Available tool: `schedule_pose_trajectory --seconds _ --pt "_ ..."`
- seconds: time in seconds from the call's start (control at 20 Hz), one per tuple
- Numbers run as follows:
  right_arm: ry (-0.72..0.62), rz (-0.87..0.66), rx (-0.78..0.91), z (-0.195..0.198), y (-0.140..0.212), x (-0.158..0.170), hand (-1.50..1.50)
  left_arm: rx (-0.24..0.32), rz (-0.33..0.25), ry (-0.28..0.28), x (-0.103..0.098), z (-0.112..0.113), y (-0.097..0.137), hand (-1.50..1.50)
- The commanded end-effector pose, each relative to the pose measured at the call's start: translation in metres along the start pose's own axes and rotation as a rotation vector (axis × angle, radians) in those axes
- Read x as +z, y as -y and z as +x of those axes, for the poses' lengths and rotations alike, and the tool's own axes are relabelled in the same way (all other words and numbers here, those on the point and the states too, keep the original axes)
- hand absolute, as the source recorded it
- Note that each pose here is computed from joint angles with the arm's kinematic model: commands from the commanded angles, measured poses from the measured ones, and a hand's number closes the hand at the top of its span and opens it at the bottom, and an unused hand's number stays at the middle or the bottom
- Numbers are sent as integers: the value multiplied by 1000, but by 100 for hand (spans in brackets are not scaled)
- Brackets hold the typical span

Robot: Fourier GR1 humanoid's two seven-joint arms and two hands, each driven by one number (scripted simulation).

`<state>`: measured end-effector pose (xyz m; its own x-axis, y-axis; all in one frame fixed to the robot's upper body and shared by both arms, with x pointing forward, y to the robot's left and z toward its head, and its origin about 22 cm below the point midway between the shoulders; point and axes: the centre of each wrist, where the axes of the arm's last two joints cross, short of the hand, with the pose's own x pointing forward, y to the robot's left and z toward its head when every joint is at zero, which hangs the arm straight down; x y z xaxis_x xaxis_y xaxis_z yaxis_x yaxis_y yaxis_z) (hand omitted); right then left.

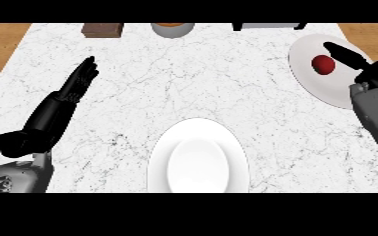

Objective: Pick the tomato from the plate and place it in the plate

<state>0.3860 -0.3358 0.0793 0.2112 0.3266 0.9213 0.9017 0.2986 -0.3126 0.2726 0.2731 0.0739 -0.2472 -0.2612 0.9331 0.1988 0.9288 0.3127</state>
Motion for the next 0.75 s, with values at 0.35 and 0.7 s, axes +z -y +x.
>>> schedule_pose_trajectory --seconds 0.35,0.7 --pt "39 20 -84 -34 96 40 -150 14 -14 -1 8 11 2 0" --pt "41 81 -63 -37 133 61 -150 3 -23 -6 5 6 0 0"
